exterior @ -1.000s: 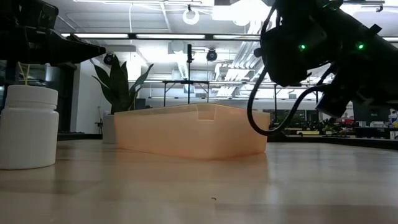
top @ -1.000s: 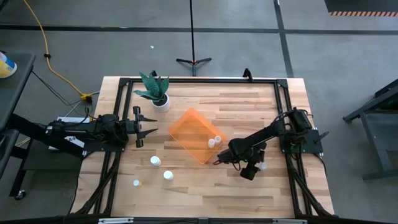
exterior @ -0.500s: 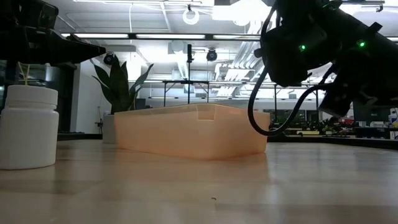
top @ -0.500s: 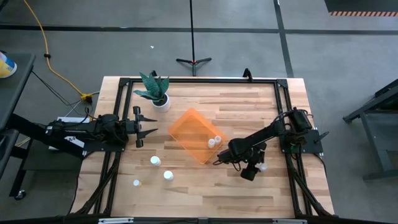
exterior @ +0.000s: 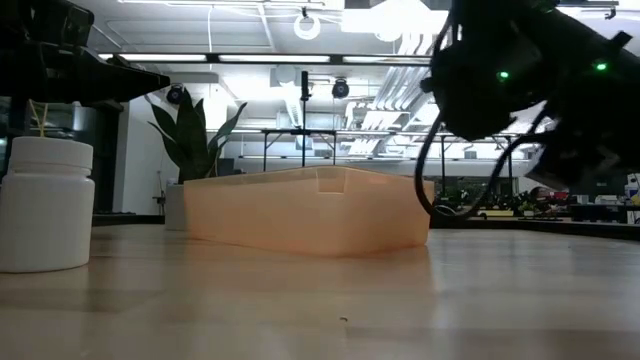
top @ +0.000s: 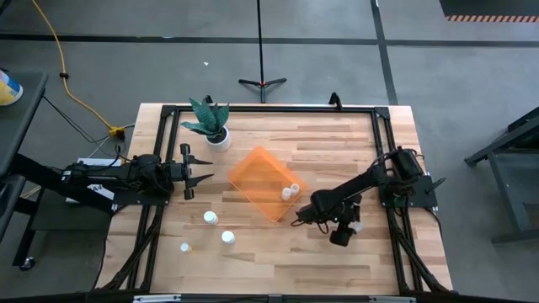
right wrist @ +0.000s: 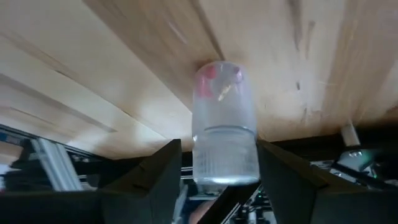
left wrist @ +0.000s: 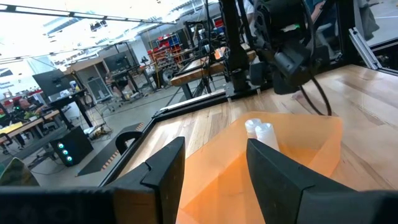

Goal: Pick and place pill bottles into a basket
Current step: Put the transparent pill bottle into the transparent orange bin

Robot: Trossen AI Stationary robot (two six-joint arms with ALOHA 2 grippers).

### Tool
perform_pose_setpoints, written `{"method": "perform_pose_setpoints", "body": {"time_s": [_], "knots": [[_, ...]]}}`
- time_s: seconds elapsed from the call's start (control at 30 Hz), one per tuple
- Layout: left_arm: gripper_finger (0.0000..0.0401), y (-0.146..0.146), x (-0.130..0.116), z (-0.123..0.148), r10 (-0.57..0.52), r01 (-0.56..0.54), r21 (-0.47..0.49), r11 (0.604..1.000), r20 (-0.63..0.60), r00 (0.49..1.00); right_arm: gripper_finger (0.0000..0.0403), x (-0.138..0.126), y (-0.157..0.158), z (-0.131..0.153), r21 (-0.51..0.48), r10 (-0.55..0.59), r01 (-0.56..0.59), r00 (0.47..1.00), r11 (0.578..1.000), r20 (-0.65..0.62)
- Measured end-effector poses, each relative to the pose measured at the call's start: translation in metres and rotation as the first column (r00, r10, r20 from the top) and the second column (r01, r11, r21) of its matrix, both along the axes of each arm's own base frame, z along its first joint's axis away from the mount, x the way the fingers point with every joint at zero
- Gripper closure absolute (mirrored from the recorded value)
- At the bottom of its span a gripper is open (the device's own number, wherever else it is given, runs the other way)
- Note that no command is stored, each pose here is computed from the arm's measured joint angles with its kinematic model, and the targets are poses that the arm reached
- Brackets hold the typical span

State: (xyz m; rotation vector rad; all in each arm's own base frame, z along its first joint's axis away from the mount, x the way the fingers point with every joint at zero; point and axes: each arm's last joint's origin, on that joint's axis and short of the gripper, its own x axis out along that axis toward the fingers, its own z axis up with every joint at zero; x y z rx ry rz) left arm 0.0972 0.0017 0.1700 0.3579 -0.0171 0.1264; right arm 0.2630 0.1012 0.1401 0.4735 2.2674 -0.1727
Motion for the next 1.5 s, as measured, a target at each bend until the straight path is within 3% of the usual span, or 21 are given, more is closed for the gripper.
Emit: {"method": "perform_pose_setpoints", "body": {"time_s": [0.53, 0.97, 1.2, 1.5], "knots": [[0.0194, 0.000, 0.000, 0.000, 0.000, 0.000, 0.000, 1.000, -0.001, 1.000, 0.0207, -0.009, 0.005, -0.007, -0.042, 0.006, -0.007, 1.000, 0.999, -0.025], [0.0194, 0.000, 0.000, 0.000, 0.000, 0.000, 0.000, 1.000, 0.000, 1.000, 0.0276, -0.009, 0.005, -0.007, -0.023, 0.027, -0.028, 0.999, 0.999, -0.017], [0.0194, 0.000, 0.000, 0.000, 0.000, 0.000, 0.000, 1.000, 0.000, 1.000, 0.0268, -0.008, 0.005, -0.006, -0.003, 0.041, -0.041, 0.999, 0.999, -0.009], [0.0194, 0.000, 0.000, 0.000, 0.000, 0.000, 0.000, 1.000, 0.000, 1.000, 0.0277, 0.027, 0.005, 0.019, 0.012, 0.058, -0.061, 0.982, 0.998, 0.180]]}}
